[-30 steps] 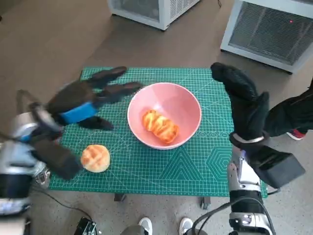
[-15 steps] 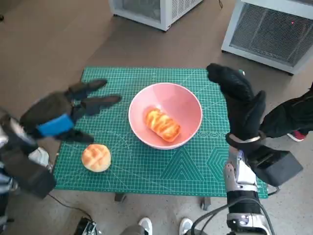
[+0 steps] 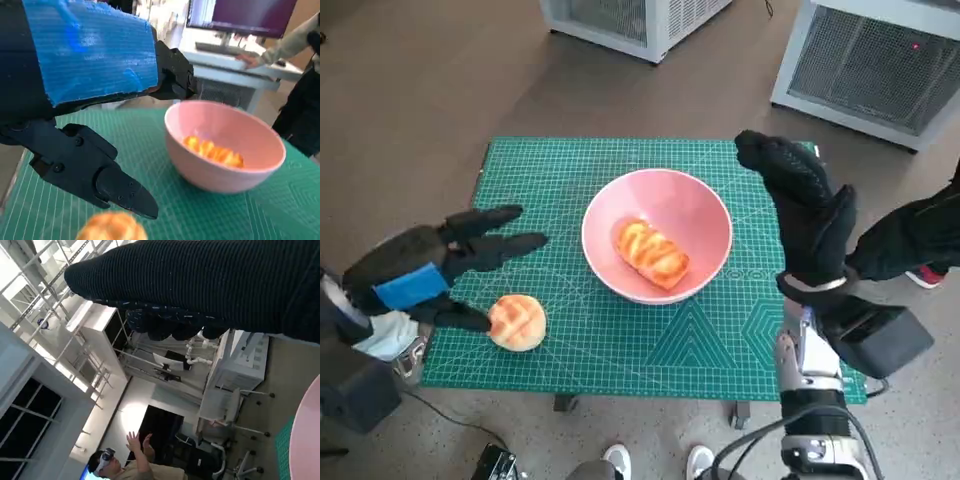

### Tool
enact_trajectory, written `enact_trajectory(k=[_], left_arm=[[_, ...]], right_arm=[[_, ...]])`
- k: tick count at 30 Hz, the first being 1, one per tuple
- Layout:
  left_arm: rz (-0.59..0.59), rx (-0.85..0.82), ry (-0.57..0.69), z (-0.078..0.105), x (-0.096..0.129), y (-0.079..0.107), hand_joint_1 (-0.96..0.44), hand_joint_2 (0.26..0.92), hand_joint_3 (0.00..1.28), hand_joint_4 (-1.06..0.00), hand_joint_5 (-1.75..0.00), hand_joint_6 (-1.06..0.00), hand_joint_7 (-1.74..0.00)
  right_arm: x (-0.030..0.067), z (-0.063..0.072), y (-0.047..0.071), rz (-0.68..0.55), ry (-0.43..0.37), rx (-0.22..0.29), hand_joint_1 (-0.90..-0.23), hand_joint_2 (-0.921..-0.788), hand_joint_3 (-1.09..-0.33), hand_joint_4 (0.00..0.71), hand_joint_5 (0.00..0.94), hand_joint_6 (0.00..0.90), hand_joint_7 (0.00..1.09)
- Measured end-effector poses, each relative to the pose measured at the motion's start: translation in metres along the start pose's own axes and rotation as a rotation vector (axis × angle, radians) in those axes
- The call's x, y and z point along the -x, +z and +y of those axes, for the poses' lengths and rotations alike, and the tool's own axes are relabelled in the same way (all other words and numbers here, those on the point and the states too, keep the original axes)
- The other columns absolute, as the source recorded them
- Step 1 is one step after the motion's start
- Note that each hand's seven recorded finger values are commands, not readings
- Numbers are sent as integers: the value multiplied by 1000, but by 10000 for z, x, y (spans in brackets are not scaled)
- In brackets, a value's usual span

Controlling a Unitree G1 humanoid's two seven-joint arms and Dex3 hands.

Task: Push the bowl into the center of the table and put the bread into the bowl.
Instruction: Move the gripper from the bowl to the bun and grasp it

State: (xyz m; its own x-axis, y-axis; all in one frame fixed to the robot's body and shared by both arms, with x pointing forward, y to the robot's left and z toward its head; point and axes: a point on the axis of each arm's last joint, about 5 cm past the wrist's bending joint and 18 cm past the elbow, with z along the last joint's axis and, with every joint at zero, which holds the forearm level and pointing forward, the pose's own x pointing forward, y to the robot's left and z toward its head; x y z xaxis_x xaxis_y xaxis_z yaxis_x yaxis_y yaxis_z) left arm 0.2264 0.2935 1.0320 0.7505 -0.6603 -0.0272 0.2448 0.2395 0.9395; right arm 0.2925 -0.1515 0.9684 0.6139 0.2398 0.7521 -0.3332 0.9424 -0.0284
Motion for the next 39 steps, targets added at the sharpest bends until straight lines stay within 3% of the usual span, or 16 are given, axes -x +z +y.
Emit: enact_trajectory(k=[21, 39], left_arm=[[190, 93, -149, -180, -42, -33, -211, 744, 1, -189, -3, -321, 0], [216, 140, -244, -698, -155, -178, -63, 741, 6, -372, -28, -426, -28]], right_arm=[[-3, -45, 3, 6, 3, 5, -745, -921, -783, 289, 5, 151, 517], [0, -59, 8, 5, -3, 8, -745, -921, -782, 291, 4, 148, 523]])
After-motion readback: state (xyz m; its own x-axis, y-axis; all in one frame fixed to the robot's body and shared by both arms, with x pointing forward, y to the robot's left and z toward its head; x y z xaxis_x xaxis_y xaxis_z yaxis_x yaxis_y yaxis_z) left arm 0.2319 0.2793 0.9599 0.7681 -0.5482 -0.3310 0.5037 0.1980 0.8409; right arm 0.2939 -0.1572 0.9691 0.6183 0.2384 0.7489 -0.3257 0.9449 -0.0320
